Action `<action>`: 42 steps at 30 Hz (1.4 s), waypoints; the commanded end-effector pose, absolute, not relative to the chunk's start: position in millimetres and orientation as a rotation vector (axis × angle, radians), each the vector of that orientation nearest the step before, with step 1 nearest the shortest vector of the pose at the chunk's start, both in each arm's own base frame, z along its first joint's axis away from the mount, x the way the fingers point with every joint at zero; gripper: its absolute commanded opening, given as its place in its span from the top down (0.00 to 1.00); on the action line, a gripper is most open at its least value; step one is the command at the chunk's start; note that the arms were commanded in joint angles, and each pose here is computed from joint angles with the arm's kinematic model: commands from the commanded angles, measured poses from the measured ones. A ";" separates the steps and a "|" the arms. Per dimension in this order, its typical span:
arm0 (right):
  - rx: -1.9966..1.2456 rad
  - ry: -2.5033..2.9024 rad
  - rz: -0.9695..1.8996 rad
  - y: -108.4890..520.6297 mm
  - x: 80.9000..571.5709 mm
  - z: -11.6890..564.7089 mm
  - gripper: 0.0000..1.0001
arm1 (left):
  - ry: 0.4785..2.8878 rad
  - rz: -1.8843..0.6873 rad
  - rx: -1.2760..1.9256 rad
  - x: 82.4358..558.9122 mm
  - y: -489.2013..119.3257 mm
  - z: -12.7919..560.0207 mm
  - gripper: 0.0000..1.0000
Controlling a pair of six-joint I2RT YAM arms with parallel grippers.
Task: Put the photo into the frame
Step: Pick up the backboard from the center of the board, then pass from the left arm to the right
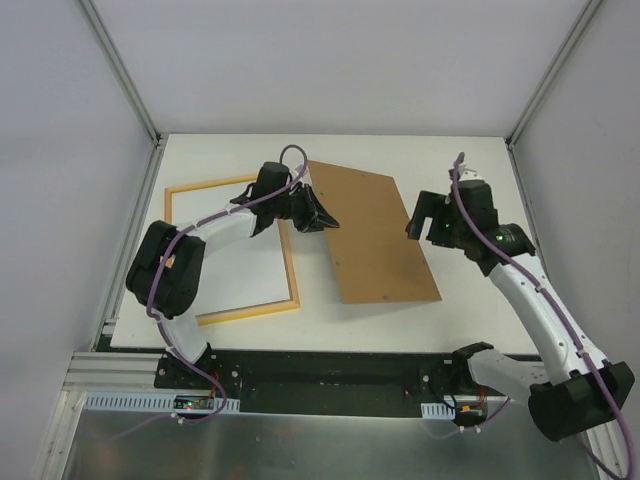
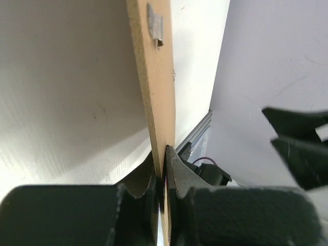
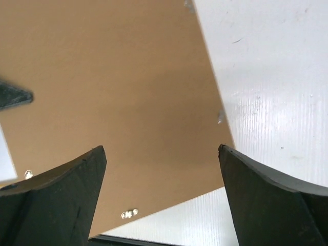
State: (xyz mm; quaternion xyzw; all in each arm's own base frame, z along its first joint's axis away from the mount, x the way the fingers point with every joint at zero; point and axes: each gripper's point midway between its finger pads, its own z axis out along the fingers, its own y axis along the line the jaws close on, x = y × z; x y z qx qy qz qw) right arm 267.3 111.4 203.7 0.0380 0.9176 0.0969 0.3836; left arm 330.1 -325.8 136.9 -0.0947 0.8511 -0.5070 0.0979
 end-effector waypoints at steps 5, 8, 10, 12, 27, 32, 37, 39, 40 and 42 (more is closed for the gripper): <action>0.165 2.234 0.784 102.8 320.5 204.3 0.02 | 2.399 -1.534 -0.031 295.8 -303.4 201.1 1.00; 0.208 2.189 0.900 97.5 338.9 201.2 0.01 | 2.385 -1.545 -0.001 284.1 -296.4 211.0 1.00; 0.196 2.179 0.923 97.9 346.1 198.2 0.00 | 2.375 -1.564 0.014 275.5 -291.5 217.2 1.00; 0.180 2.164 0.969 100.9 349.0 195.7 0.03 | 2.353 -1.564 0.015 270.4 -283.1 224.5 1.00; 0.083 2.059 1.256 128.7 356.8 182.1 0.04 | 2.175 -1.634 0.002 251.7 -241.6 283.7 1.00; 0.022 2.040 1.319 149.2 349.6 187.9 0.04 | 2.124 -1.650 0.011 250.8 -234.9 303.8 1.00; -0.037 2.019 1.393 171.3 345.1 199.5 0.04 | 2.087 -1.675 0.027 250.7 -230.2 322.8 1.00; -0.067 2.009 1.428 182.6 343.5 205.9 0.04 | 2.082 -1.686 0.021 251.1 -228.9 327.5 1.00; -0.079 2.010 1.435 186.5 343.4 207.7 0.04 | 2.074 -1.693 0.018 251.8 -228.1 330.9 1.00; -0.074 2.011 1.434 188.0 347.0 208.0 0.04 | 2.058 -1.709 0.026 250.5 -227.3 337.7 1.00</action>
